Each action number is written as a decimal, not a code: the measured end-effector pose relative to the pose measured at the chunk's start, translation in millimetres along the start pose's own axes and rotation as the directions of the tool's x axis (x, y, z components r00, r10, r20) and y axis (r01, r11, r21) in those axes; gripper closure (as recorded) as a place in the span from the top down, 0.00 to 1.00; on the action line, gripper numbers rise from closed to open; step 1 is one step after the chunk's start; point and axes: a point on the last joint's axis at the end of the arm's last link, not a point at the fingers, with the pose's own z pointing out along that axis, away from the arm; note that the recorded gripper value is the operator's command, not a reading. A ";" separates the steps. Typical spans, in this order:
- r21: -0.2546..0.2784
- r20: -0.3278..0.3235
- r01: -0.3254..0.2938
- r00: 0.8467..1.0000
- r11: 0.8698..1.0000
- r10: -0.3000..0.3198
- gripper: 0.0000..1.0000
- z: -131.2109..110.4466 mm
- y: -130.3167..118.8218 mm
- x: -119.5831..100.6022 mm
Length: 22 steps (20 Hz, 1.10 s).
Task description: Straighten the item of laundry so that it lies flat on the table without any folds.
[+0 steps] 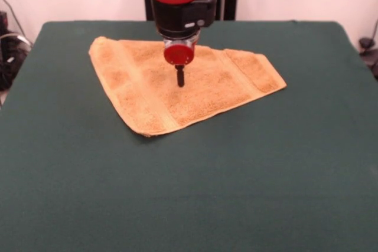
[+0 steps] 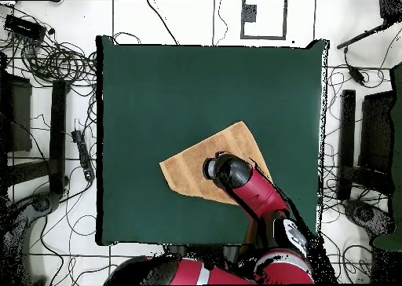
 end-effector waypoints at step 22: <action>-0.112 0.079 0.055 0.996 0.992 -0.046 1.00 -5.4 70.0 -37.4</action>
